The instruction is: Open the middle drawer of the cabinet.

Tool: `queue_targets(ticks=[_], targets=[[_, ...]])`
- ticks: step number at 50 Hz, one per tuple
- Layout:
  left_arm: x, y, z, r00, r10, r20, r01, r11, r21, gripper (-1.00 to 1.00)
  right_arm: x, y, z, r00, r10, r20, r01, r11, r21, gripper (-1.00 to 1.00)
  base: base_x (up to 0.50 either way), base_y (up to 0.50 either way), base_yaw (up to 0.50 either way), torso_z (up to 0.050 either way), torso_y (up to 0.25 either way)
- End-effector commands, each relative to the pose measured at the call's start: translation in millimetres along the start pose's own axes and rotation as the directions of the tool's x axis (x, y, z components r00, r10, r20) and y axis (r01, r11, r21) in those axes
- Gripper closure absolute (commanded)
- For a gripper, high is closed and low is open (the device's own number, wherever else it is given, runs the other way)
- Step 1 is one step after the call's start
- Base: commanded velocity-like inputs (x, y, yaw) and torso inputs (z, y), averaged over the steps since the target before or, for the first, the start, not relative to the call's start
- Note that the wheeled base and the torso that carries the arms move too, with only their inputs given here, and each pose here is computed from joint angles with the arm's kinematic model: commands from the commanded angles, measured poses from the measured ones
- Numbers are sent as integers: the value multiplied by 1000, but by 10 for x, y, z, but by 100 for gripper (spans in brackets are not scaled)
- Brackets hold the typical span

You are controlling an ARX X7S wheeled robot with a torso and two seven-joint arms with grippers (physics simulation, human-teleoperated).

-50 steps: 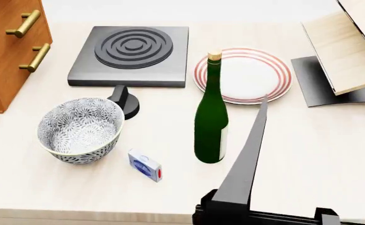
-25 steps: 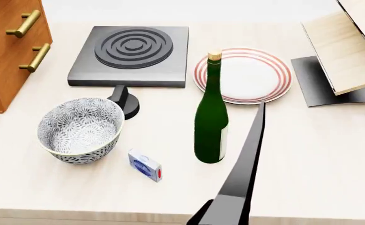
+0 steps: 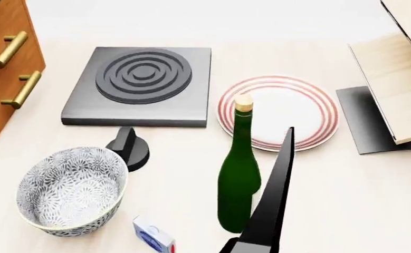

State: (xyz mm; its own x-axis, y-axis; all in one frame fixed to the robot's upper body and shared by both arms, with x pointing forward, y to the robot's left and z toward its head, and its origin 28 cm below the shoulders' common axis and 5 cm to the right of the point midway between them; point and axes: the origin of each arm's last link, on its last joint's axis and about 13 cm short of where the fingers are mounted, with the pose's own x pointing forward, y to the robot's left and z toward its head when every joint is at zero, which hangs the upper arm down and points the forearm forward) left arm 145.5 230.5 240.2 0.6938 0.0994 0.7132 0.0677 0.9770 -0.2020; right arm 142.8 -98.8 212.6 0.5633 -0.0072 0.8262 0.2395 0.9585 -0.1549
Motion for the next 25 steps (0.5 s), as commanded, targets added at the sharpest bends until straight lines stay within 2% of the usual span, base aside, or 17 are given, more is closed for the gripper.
queue_targets(ticks=[1, 25], targets=[[3, 5, -1, 1000, 1, 5, -1, 1000, 4, -100, -6, -12, 16, 1000, -4, 22, 4, 1000, -5, -100, 500, 0, 0, 0, 0], [6, 5, 2, 1000, 2, 0, -2, 1000, 0, -100, -9, -8, 21, 1000, 0, 28, 0, 1000, -7, -100, 500, 0, 0, 0, 1]])
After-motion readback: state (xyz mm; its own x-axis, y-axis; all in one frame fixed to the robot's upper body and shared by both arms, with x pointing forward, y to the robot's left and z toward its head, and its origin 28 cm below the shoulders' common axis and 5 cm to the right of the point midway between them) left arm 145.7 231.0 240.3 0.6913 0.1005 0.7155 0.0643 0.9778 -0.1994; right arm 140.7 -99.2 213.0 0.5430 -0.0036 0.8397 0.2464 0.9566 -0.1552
